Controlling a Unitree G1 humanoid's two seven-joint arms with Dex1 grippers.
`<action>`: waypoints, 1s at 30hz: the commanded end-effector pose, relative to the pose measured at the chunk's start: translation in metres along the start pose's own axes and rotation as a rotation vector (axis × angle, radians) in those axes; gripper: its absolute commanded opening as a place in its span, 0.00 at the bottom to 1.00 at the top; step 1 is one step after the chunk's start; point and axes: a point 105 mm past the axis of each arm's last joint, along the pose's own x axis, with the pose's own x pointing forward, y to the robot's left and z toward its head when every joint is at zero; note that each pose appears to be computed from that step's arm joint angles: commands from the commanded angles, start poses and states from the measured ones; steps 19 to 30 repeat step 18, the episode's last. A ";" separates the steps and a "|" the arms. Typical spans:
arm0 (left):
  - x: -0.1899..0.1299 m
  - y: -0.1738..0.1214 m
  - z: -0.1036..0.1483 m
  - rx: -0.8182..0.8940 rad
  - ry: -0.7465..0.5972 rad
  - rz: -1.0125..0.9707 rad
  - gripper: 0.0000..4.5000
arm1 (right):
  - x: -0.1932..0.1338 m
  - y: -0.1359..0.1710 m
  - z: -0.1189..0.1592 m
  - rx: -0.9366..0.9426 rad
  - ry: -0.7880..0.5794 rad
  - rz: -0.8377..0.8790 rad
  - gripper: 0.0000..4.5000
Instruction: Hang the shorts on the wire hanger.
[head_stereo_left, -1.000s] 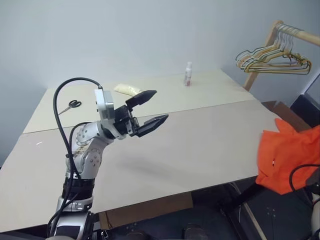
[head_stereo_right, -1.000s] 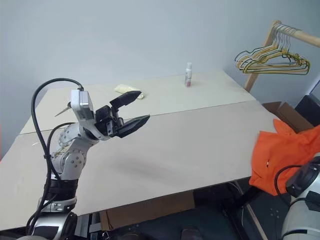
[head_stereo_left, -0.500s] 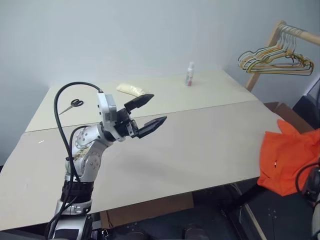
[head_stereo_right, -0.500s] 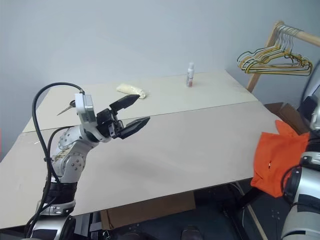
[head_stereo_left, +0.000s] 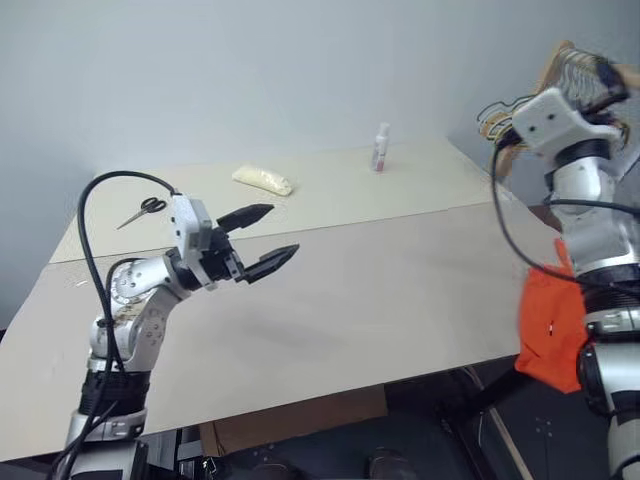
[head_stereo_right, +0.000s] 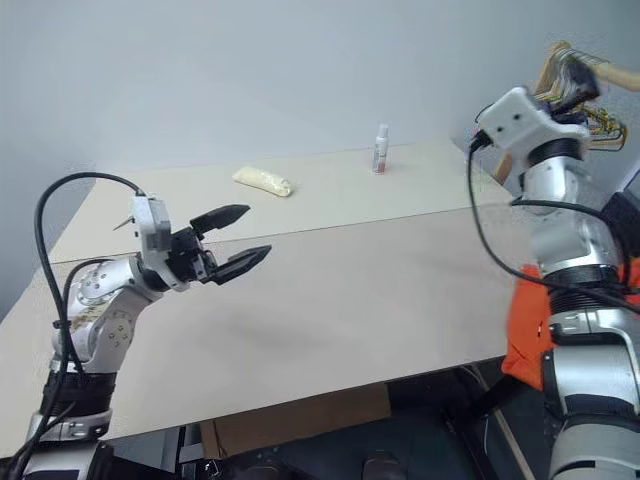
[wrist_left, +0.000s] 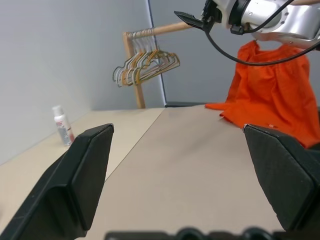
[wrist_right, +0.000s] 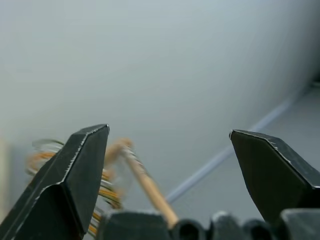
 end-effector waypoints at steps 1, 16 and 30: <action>-0.019 0.004 -0.010 -0.013 0.065 0.012 1.00 | -0.017 0.040 0.026 0.230 -0.071 0.343 0.99; -0.047 -0.001 -0.033 0.010 0.226 0.022 1.00 | -0.111 0.126 0.036 0.282 -0.138 0.985 0.99; -0.047 -0.001 -0.032 0.008 0.223 0.019 1.00 | -0.111 0.129 0.033 0.295 -0.110 0.987 0.99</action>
